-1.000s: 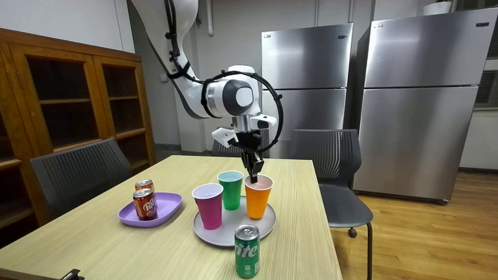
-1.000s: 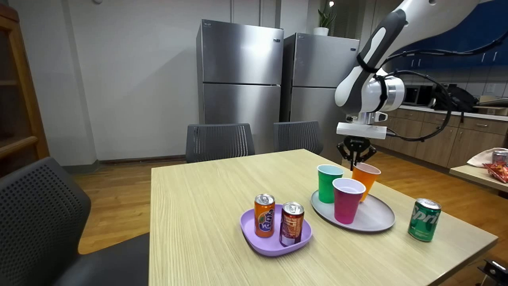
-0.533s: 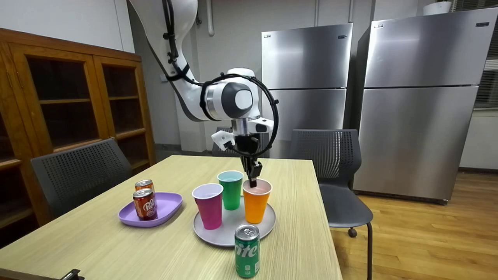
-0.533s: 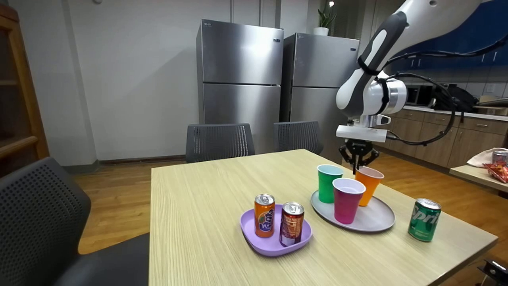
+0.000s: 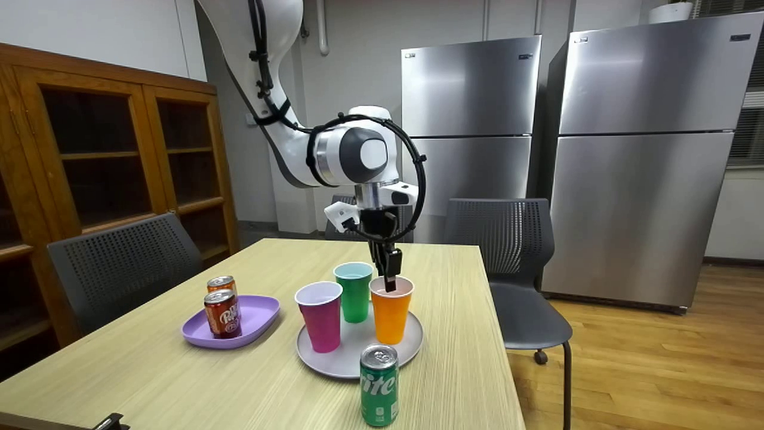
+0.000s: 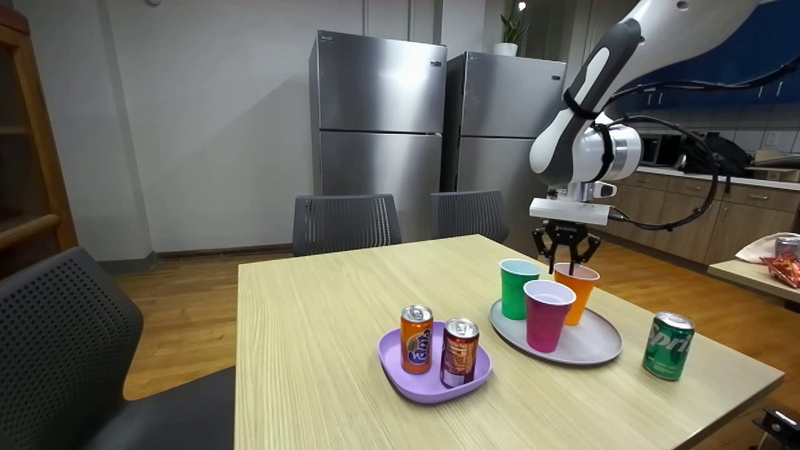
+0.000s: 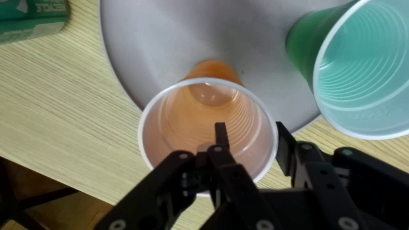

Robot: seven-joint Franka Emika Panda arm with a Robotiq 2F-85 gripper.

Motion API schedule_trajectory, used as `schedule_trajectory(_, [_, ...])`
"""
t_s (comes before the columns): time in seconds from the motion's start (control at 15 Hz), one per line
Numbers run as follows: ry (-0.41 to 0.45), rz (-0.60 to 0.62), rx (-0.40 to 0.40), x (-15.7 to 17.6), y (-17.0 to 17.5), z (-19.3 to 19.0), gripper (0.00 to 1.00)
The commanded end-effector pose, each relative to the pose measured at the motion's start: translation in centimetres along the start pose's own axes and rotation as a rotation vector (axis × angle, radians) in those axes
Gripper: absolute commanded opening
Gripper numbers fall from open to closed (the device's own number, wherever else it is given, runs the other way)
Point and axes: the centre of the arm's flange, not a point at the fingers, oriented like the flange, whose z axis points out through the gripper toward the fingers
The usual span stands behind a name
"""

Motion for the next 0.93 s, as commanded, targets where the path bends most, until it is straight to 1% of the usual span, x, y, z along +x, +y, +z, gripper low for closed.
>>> schedule_trajectory(0.0, [-0.004, 0.017, -0.001, -0.8, 0.4, -1.8, 0.71])
schedule_trajectory(0.2, [0.005, 0.009, 0.017, -0.7, 0.4, -2.8, 0.95])
schedule_trajectory(0.27, [0.010, 0.008, 0.024, -0.6, 0.4, -3.2, 0.99])
schedule_trajectory(0.53, [0.030, 0.002, 0.057, -0.4, 0.6, -5.4, 1.00])
schedule_trajectory(0.67, [0.047, -0.019, 0.056, -0.5, 0.6, -6.5, 1.00])
schedule_trajectory(0.87, [0.064, -0.132, 0.034, -1.1, 1.1, -7.7, 1.00])
